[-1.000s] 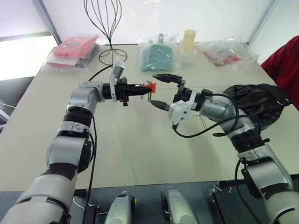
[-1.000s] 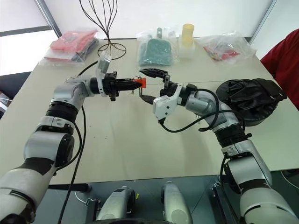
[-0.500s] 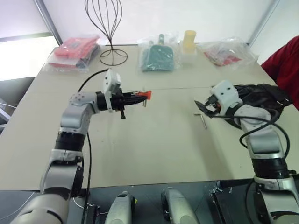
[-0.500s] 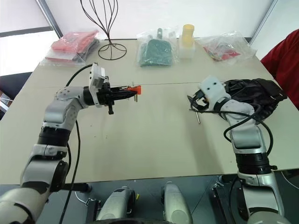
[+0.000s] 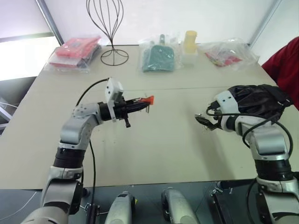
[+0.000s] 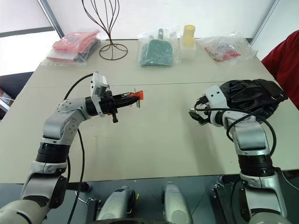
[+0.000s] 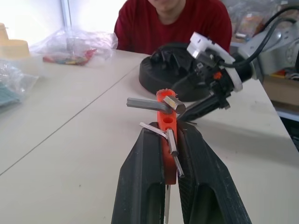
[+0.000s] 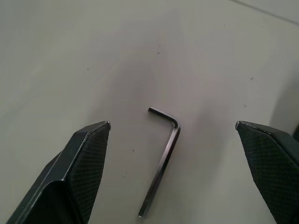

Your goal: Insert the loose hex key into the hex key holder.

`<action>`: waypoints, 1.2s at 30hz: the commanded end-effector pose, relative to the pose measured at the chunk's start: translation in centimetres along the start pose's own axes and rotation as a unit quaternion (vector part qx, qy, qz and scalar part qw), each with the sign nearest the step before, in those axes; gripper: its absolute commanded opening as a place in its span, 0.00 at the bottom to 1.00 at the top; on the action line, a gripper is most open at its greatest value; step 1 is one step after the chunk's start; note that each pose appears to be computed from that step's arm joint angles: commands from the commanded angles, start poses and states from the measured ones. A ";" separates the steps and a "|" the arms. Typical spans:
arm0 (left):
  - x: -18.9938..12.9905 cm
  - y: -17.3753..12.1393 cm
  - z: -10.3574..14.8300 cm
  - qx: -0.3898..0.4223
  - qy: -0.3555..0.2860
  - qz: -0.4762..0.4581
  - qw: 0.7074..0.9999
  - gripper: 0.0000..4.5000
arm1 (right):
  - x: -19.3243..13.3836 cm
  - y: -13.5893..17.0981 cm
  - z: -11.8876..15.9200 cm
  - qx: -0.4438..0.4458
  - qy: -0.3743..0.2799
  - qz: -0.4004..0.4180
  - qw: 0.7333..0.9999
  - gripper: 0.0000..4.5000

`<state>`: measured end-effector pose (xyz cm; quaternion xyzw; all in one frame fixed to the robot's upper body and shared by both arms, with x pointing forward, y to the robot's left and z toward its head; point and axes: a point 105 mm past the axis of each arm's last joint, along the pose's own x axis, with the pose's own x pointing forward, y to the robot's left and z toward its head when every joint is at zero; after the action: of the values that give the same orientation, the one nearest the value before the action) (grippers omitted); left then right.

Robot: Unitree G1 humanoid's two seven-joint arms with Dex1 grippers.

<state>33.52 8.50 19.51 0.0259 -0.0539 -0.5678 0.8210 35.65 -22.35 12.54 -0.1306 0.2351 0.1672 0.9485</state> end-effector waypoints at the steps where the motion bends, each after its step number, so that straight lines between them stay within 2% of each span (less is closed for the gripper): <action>1: 0.2 -0.6 0.6 0.013 -0.013 -0.005 1.000 0.00 | 0.4 -0.2 0.6 0.003 -0.012 -0.009 1.000 0.99; 4: 0.1 -0.4 0.7 0.014 -0.013 0.001 1.000 0.00 | 1.3 -0.1 0.1 0.022 -0.003 -0.013 1.000 0.99; 7: 0.0 -0.3 0.7 0.015 -0.013 0.005 1.000 0.00 | 1.9 0.0 -0.1 0.027 0.002 -0.013 1.000 0.80; 8: 0.0 -0.2 0.7 0.015 -0.012 0.006 1.000 0.00 | 2.2 0.1 -0.2 0.031 0.003 -0.012 0.999 0.71; 13: 0.1 -0.1 0.6 0.018 -0.009 0.011 1.000 0.00 | 3.0 0.9 -0.8 0.041 0.016 0.000 0.999 0.08; 14: 0.0 -0.1 0.6 0.018 -0.009 0.012 1.000 0.00 | 3.1 1.0 -1.0 0.043 0.020 0.002 0.999 0.01; 19: -0.2 0.2 0.7 0.022 -0.006 0.017 1.000 0.00 | 2.9 0.8 -1.3 0.059 0.022 -0.006 0.998 0.01; 21: -0.4 0.5 0.7 0.025 -0.001 0.017 1.000 0.00 | 2.5 0.5 0.1 0.064 -0.010 -0.009 0.998 0.01; 23: -0.5 0.8 0.9 0.027 0.006 0.007 1.000 0.00 | 1.8 1.2 4.4 0.056 -0.107 0.018 0.993 0.01; 25: -0.3 1.1 1.3 0.019 0.007 -0.011 1.000 0.00 | 0.3 2.4 9.0 0.056 -0.212 0.057 0.974 0.01; 27: 0.0 1.3 1.6 -0.001 0.013 -0.043 0.999 0.00 | -1.8 3.4 13.4 0.074 -0.310 0.095 0.943 0.01; 29: 0.6 1.9 1.8 -0.027 0.017 -0.070 0.997 0.00 | -3.5 4.6 16.7 0.109 -0.382 0.138 0.907 0.01; 33: 2.4 3.6 2.5 -0.030 0.007 -0.077 0.997 0.00 | -4.6 6.2 19.7 0.172 -0.444 0.185 0.860 0.01; 36: 3.6 4.2 2.9 -0.026 -0.001 -0.085 0.996 0.00 | -4.8 7.2 20.4 0.190 -0.460 0.200 0.844 0.01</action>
<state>38.15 7.09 21.83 -0.0096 -0.0158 -0.6292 0.7770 37.77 -10.12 29.53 0.1873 -0.1448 0.3452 0.9082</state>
